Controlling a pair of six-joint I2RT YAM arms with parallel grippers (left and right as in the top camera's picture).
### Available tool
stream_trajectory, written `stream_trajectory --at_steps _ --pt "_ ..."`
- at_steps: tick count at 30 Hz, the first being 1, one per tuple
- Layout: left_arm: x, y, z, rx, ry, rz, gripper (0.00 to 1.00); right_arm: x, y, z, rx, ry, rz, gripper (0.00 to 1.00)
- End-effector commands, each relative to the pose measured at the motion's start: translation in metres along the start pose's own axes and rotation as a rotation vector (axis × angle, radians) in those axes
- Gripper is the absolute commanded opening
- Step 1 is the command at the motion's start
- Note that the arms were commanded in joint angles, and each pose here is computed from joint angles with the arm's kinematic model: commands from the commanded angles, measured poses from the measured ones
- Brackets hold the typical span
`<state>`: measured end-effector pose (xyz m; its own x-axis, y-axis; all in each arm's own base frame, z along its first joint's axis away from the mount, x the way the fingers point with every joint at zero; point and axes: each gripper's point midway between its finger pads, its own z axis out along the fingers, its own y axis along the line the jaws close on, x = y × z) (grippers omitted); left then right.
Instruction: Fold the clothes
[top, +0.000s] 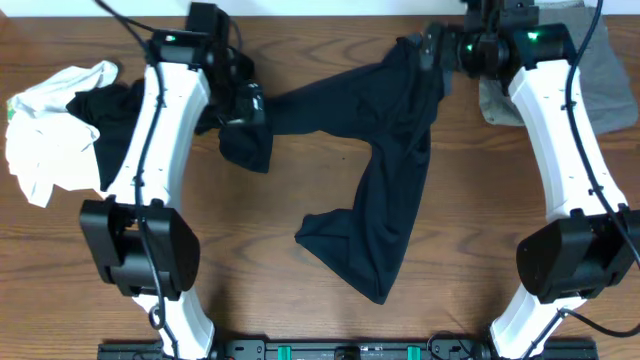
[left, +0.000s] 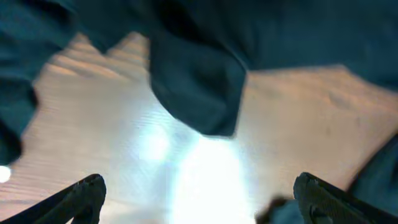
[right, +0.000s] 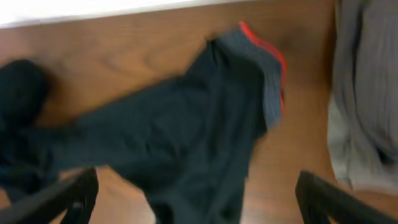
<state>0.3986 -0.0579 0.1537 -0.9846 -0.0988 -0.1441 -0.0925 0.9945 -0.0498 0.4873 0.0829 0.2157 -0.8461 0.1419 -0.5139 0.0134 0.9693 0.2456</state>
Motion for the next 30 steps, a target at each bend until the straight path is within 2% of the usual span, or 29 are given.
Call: stream_trajectory --at_steps 1,8,11,14,18,21,25,30 --pt "0.019 -0.018 0.006 0.031 0.071 0.110 0.97 0.023 -0.015 0.017 0.029 0.100 0.021 0.99" --pt "0.058 -0.052 0.019 0.073 0.182 0.274 0.90 0.024 -0.033 0.015 0.050 0.114 0.057 0.99" --pt "0.068 -0.054 0.035 0.068 0.207 0.287 0.88 0.024 -0.042 0.015 0.058 0.116 0.078 0.99" --pt "0.063 -0.050 0.052 0.070 0.183 0.249 0.87 0.027 -0.046 0.016 0.063 0.125 0.081 0.99" --pt "0.028 -0.035 0.056 0.087 0.069 0.144 0.83 0.035 -0.048 0.023 0.065 0.146 0.062 0.99" --pt "-0.017 -0.011 0.050 0.103 -0.088 0.046 0.77 0.040 -0.050 0.028 0.068 0.159 0.062 0.99" --pt "-0.079 0.025 0.042 0.106 -0.312 -0.042 0.77 0.041 -0.051 0.033 0.067 0.157 0.062 0.99" --pt "-0.119 0.056 0.051 0.101 -0.438 -0.097 0.75 0.042 -0.051 0.034 0.066 0.156 0.061 0.99"
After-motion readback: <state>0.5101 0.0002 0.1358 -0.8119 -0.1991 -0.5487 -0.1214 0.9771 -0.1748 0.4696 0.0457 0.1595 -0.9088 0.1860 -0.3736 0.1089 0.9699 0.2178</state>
